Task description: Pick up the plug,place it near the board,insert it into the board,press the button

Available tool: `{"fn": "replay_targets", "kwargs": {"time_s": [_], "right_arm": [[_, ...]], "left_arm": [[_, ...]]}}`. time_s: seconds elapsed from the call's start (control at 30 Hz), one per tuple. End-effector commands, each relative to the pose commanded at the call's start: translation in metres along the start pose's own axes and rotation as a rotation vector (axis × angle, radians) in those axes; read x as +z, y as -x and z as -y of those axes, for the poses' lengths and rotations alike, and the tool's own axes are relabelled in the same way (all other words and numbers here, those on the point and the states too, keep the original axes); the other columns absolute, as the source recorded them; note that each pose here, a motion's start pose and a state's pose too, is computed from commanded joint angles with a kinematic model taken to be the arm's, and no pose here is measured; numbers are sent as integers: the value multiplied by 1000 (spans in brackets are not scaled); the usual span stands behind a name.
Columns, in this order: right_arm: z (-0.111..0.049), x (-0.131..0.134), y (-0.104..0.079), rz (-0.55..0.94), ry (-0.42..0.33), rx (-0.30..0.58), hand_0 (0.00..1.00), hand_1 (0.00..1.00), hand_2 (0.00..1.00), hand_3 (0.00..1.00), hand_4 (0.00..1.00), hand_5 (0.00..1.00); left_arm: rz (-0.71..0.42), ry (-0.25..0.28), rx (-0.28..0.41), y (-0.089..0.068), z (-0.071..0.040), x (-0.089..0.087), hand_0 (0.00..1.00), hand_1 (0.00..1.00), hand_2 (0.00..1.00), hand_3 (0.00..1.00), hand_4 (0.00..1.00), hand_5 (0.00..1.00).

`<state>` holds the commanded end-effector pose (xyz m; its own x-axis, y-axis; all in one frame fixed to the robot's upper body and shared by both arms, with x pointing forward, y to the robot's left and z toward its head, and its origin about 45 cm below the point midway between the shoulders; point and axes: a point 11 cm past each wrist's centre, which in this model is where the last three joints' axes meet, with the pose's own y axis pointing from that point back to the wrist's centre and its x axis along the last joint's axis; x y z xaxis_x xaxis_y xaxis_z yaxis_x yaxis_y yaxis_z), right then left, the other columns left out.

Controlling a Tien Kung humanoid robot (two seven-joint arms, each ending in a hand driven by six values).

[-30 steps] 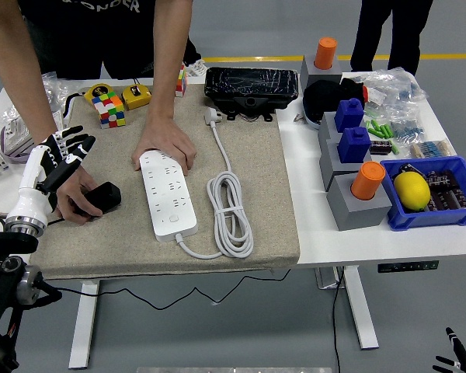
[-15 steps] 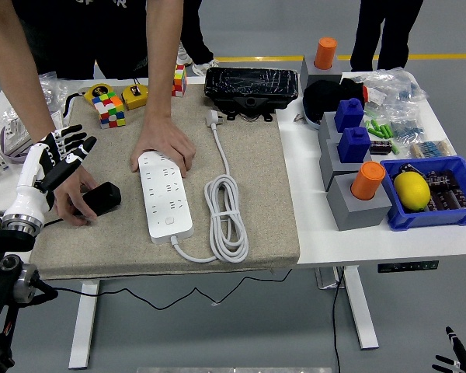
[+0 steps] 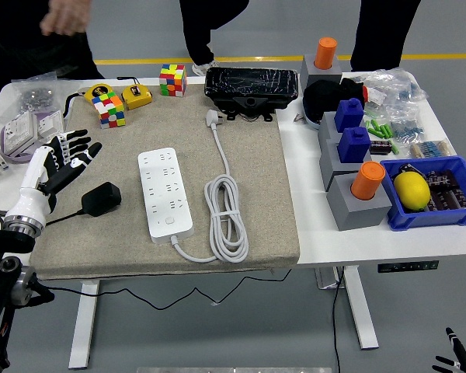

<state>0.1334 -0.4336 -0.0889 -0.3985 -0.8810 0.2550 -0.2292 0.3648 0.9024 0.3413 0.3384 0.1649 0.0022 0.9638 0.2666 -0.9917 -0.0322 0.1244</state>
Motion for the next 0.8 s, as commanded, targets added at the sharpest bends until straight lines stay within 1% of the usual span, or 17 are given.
{"fn": "replay_targets", "kwargs": {"time_s": [0.03, 0.1, 0.2, 0.23, 0.37, 0.4, 0.43, 0.53, 0.6, 0.63, 0.67, 0.8], "right_arm": [[0, 0, 0, 0, 0, 1, 760, 640, 619, 643, 998, 998], [0, 0, 0, 1, 1, 1, 760, 640, 619, 643, 998, 998], [0, 0, 0, 0, 1, 1, 760, 640, 619, 643, 998, 998], [0, 1, 0, 0, 2, 1, 760, 640, 619, 643, 998, 998], [0, 1, 0, -2, 2, 1, 760, 640, 619, 643, 998, 998], [0, 1, 0, -2, 3, 2, 760, 640, 619, 643, 998, 998], [0, 1, 0, -2, 3, 2, 759, 640, 619, 643, 998, 998], [0, 1, 0, -3, 3, 1, 759, 640, 619, 643, 998, 998], [0, 1, 0, -3, 3, 1, 759, 640, 619, 643, 998, 998], [0, 1, 1, -3, 3, 1, 759, 639, 619, 643, 998, 998], [0, 2, 1, -3, 3, -1, 759, 639, 619, 643, 998, 998], [0, 2, 1, -4, 5, -1, 759, 639, 619, 643, 998, 998]], "left_arm": [[29, -10, -9, 0, 0, -1, 940, 965, 943, 917, 998, 453], [65, -16, -9, -1, 1, -1, 940, 965, 943, 917, 998, 453], [85, -16, -9, -1, 1, 0, 940, 965, 943, 917, 998, 453], [95, -18, -11, -1, 1, 0, 998, 998, 998, 998, 998, 427], [109, -21, -8, -1, 1, 0, 998, 998, 998, 998, 998, 427], [102, -20, -5, -1, 1, -1, 998, 998, 998, 998, 998, 427], [86, -15, 3, -2, 0, -1, 998, 998, 998, 998, 998, 485], [26, -5, 27, -3, 0, -2, 998, 998, 998, 998, 998, 485], [-58, 13, 61, -5, 0, -3, 998, 998, 998, 998, 998, 485], [-76, 16, 68, -5, 0, -3, 998, 998, 980, 968, 998, 998], [-119, 30, 84, -5, -1, -3, 998, 998, 980, 968, 998, 998], [-179, 50, 108, -6, -1, -4, 998, 998, 980, 968, 998, 998]]}}
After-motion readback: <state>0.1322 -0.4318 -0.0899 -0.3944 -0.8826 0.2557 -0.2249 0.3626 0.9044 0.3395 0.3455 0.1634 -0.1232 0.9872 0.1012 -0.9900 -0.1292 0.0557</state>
